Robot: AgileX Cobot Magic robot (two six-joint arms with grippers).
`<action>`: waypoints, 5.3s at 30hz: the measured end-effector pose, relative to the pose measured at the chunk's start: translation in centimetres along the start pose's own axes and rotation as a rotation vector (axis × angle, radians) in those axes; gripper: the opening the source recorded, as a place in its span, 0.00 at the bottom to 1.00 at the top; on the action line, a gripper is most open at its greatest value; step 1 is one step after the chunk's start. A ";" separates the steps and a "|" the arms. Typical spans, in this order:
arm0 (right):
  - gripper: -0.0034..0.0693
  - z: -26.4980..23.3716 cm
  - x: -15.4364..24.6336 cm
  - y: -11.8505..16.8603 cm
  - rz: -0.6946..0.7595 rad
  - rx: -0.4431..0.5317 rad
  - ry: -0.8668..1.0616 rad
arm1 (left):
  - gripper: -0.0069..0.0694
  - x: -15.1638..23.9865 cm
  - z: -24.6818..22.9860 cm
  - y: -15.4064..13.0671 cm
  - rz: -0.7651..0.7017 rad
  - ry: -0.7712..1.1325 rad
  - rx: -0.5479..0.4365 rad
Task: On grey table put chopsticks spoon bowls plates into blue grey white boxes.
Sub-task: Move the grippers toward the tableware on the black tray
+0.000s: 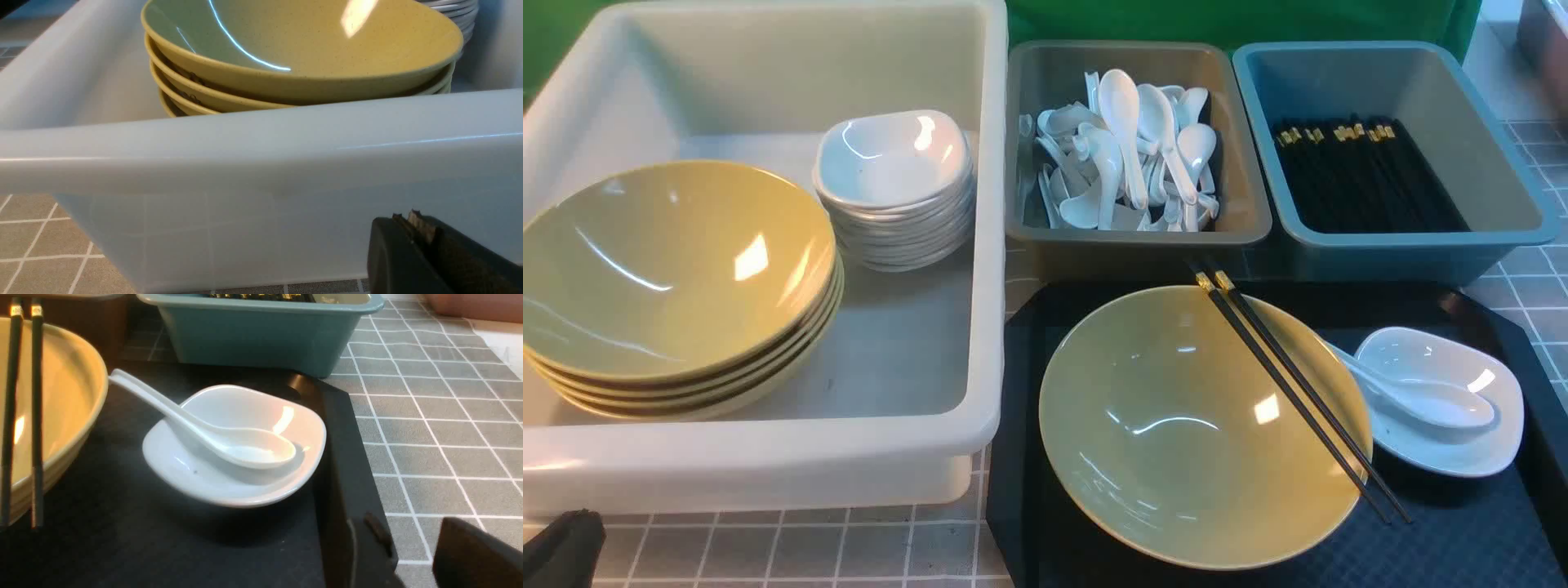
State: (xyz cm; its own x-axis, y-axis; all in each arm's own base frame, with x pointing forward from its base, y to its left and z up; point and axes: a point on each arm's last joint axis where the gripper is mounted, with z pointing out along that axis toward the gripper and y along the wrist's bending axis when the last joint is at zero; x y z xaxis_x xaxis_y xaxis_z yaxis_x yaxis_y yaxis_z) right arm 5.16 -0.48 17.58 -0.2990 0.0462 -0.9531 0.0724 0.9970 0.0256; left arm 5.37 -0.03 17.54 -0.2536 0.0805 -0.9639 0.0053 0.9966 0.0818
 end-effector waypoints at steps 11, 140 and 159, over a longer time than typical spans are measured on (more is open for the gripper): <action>0.37 0.0 0.0 0.0 0.000 0.000 0.000 | 0.08 0.0 0.0 0.0 0.000 0.000 0.000; 0.34 14.2 -19.7 18.9 -0.661 -0.523 0.987 | 0.08 -21.1 6.6 -7.8 0.491 0.640 0.583; 0.80 20.5 -14.5 20.6 -0.643 -0.318 1.101 | 0.08 -17.8 7.0 -8.1 0.491 0.709 0.606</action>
State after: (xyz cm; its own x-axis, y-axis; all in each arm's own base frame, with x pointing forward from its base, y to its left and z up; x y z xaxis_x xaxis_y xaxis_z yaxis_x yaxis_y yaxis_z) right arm 30.45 18.17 25.71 -0.8212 -0.5647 -0.0818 -0.5538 0.8234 -0.1241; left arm 16.60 -9.40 32.24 -0.5995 0.6447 -0.4744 0.6937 0.7141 0.0939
